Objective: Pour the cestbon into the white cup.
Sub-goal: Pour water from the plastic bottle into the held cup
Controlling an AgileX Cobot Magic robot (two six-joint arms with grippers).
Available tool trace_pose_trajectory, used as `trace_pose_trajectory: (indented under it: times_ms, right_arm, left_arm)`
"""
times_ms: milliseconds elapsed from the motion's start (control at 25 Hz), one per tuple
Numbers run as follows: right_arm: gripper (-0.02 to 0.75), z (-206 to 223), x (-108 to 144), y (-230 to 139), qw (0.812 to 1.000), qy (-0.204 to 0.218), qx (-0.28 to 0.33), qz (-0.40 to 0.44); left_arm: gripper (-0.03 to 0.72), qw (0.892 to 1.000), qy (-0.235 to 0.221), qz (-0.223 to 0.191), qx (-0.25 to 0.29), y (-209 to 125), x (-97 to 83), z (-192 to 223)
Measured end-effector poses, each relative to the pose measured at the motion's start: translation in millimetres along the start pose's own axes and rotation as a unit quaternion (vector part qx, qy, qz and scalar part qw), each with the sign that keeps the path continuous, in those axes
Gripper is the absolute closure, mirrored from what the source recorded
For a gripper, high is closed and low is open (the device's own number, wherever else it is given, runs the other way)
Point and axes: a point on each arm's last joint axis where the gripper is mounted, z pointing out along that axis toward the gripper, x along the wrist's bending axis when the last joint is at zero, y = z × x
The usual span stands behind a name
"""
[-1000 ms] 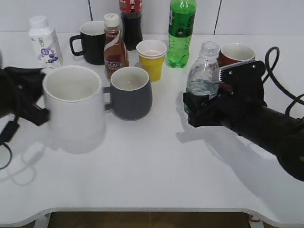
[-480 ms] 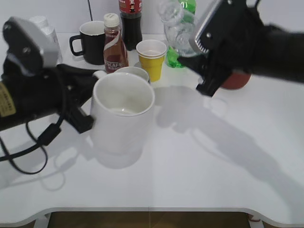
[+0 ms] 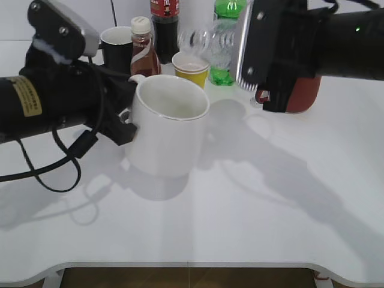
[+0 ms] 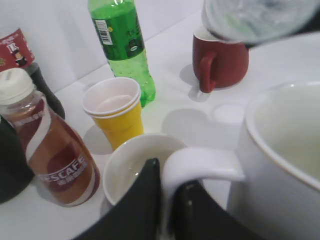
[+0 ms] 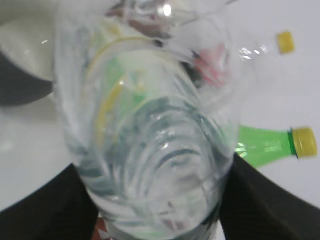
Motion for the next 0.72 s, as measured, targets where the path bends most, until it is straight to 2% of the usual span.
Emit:
trace_pose_trajectory:
  times_ms: [280,520,720]
  right_arm:
    - [0.269,0.5,4.5,2.2,0.996,0.015,0.012,-0.083]
    - [0.269,0.4,5.3,0.5,0.986,0.021,0.019,-0.163]
    - [0.269,0.4,5.4,0.3,0.98,0.023,0.019,-0.198]
  left_arm:
    - [0.65,0.999,-0.005,-0.007,0.046,4.4,-8.3,3.7]
    - [0.65,0.999,-0.006,-0.008,0.053,3.9,-9.2,3.8]
    - [0.65,0.998,-0.005,-0.008,0.054,4.0,-9.1,3.9]
